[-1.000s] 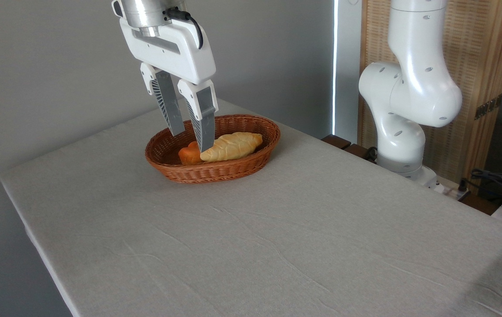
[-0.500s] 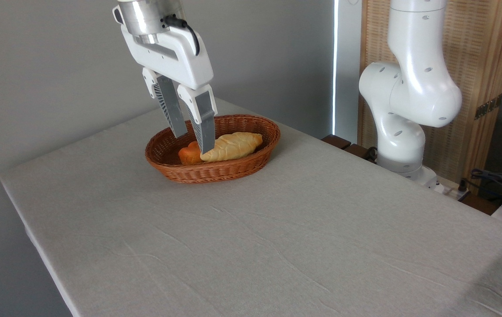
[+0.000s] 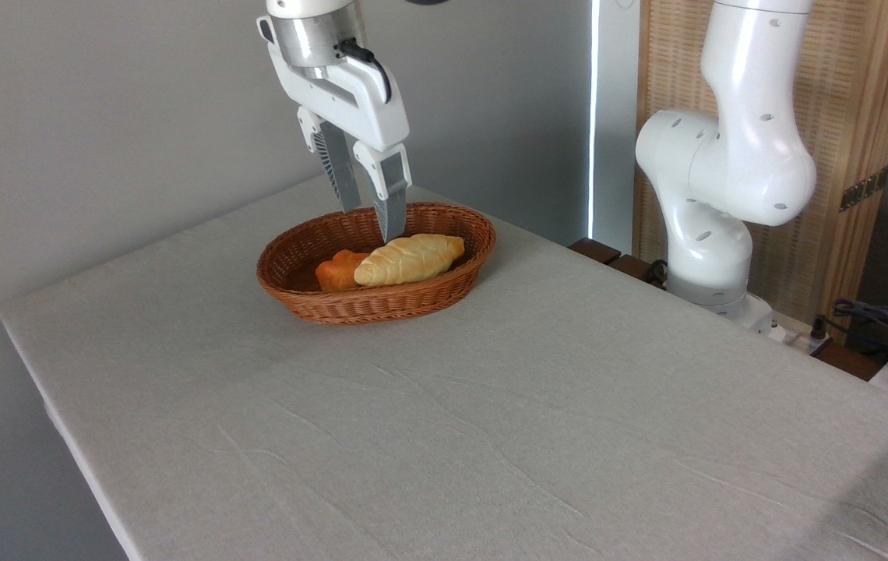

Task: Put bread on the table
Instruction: 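Close the gripper on the braided bread roll inside the basket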

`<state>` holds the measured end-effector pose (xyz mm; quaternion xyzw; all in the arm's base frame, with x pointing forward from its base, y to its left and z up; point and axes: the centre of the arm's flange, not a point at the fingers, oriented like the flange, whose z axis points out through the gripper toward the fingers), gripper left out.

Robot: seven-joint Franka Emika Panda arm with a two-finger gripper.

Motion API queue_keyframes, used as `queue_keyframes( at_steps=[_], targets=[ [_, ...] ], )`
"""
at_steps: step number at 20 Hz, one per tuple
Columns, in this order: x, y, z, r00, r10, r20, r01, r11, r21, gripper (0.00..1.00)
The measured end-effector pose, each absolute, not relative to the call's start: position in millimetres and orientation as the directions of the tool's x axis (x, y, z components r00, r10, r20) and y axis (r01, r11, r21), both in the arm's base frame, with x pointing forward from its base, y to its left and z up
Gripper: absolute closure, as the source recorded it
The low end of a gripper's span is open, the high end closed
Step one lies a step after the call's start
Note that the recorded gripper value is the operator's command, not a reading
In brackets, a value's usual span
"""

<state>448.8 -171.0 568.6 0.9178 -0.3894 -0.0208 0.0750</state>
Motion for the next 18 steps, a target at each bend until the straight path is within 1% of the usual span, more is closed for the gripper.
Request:
queue_keyframes(
  at_steps=[1,3,7,10,12,15,16,18],
  targets=[
    [443,-182,562,0.711,-0.702,0.032,-0.697,-0.698,0.164,0.0],
    [432,-203,544,0.719,-0.694,0.043,-0.691,-0.706,0.157,0.0],
    [391,-251,492,0.721,-0.691,0.061,-0.693,-0.713,0.109,0.0],
    [361,-279,453,0.699,-0.714,0.044,-0.715,-0.695,0.074,0.0],
    [355,-283,445,0.69,-0.722,0.039,-0.723,-0.688,0.066,0.0],
    [357,-278,446,0.687,-0.726,0.032,-0.727,-0.685,0.046,0.0],
    [357,-276,444,0.679,-0.734,0.015,-0.734,-0.678,0.028,0.0],
    [355,-269,440,0.657,-0.753,-0.045,-0.754,-0.657,-0.015,0.0]
  ],
)
